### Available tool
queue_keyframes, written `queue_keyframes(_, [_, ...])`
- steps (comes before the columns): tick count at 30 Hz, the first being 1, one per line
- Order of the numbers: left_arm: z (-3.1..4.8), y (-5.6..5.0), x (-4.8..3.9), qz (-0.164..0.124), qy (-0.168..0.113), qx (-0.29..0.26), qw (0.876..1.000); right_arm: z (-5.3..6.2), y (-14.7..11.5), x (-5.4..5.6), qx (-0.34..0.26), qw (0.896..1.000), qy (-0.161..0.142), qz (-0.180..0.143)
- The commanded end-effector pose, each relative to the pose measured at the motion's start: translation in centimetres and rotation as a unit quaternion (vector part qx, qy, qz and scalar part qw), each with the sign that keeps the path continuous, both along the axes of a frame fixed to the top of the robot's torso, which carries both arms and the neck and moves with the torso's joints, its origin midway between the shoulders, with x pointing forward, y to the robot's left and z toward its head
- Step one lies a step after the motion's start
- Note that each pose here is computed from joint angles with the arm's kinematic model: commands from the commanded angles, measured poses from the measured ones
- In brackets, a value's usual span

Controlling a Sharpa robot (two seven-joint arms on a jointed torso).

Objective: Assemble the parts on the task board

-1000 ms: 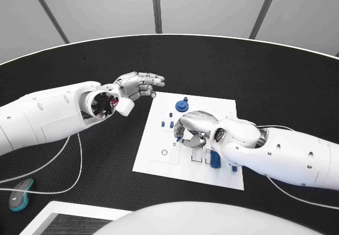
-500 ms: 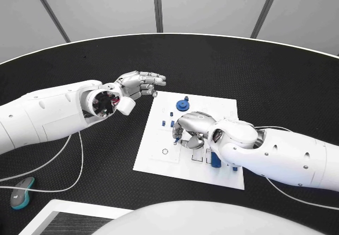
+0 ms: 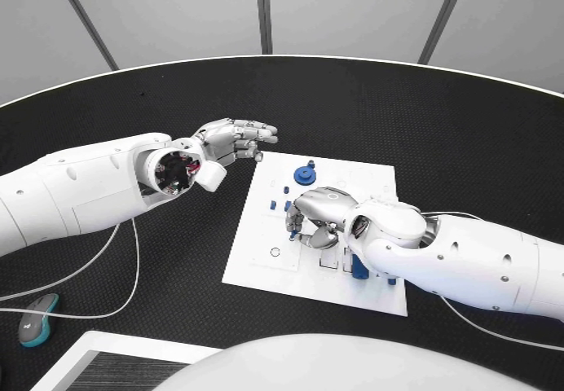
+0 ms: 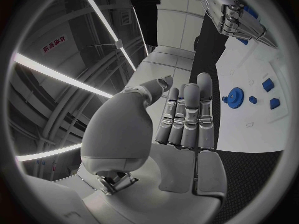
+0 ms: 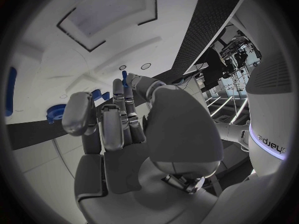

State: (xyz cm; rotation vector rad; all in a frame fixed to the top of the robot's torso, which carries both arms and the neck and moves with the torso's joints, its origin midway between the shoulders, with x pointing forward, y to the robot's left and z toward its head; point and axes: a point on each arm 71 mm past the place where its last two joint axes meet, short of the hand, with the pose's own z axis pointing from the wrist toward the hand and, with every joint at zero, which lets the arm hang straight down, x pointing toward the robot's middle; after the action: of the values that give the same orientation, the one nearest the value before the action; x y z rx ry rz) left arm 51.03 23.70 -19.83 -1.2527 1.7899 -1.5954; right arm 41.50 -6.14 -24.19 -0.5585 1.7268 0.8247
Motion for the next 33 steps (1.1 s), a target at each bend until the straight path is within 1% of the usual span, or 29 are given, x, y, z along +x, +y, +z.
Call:
queue_keyframes(1, [0.00, 0.00, 0.00, 0.000, 0.000, 0.000, 1.000, -0.06, 0.01, 0.02, -0.001, 1.000, 0.001, 0.000])
queue_keyframes(33, [-0.02, -0.04, -0.02, -0.003, 0.002, 0.000, 1.000, -0.72, 0.08, 0.41, -0.015, 1.000, 0.008, -0.004])
